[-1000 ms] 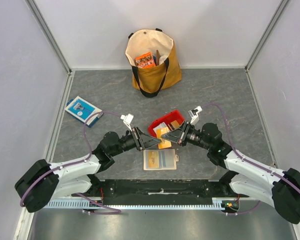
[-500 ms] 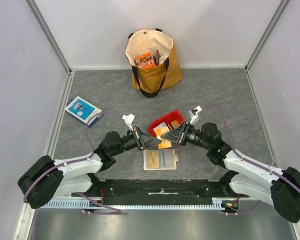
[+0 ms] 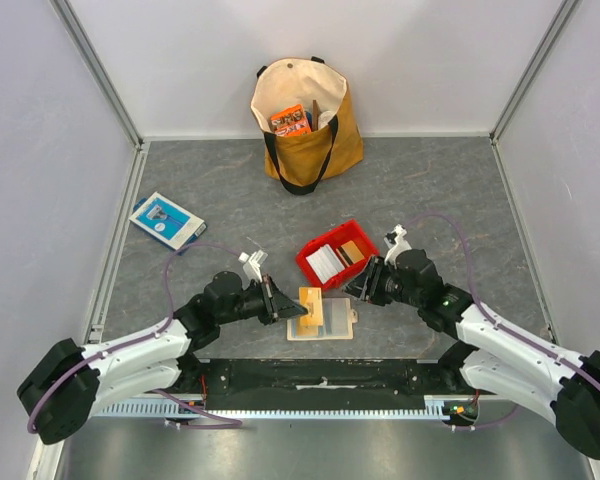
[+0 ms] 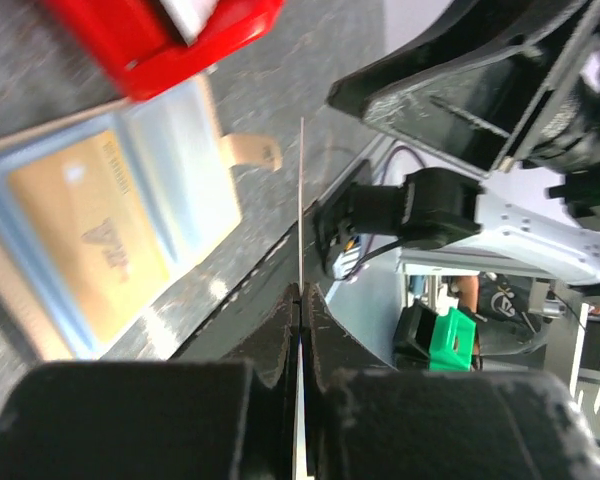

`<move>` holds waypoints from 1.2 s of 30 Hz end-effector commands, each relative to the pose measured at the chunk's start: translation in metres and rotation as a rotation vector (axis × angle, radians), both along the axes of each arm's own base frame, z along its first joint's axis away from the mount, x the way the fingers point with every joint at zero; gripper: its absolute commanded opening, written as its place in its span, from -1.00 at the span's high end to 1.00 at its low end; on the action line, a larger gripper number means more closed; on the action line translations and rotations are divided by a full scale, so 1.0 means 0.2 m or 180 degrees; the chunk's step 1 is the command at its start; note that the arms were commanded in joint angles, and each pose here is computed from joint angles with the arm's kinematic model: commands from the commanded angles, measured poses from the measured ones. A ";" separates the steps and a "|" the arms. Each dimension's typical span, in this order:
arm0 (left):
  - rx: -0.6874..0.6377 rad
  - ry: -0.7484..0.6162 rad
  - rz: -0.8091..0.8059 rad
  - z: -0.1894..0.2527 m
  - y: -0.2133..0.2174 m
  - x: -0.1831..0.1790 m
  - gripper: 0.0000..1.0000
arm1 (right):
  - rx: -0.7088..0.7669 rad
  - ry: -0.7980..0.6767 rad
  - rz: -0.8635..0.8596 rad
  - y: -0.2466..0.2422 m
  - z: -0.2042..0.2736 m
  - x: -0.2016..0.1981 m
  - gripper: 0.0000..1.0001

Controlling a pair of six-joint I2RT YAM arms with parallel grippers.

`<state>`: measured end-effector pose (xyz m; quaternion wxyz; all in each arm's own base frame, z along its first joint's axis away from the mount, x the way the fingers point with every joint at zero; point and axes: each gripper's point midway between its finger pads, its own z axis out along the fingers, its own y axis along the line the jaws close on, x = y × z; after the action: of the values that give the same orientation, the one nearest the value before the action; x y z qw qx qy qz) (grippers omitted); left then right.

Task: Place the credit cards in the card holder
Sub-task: Insert the credit card into the card holder.

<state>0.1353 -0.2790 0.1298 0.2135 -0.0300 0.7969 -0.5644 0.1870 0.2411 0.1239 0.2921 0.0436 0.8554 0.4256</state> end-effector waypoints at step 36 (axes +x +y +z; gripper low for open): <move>0.0572 0.0349 -0.0122 -0.35 -0.04 0.02 0.97 | -0.1466 0.0461 0.0211 -0.06 -0.49 -0.05 0.07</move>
<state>0.1352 -0.2782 0.0503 0.1431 -0.0562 0.8660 -0.4758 0.1687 0.2244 0.0220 0.1999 -0.0125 0.9516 0.2332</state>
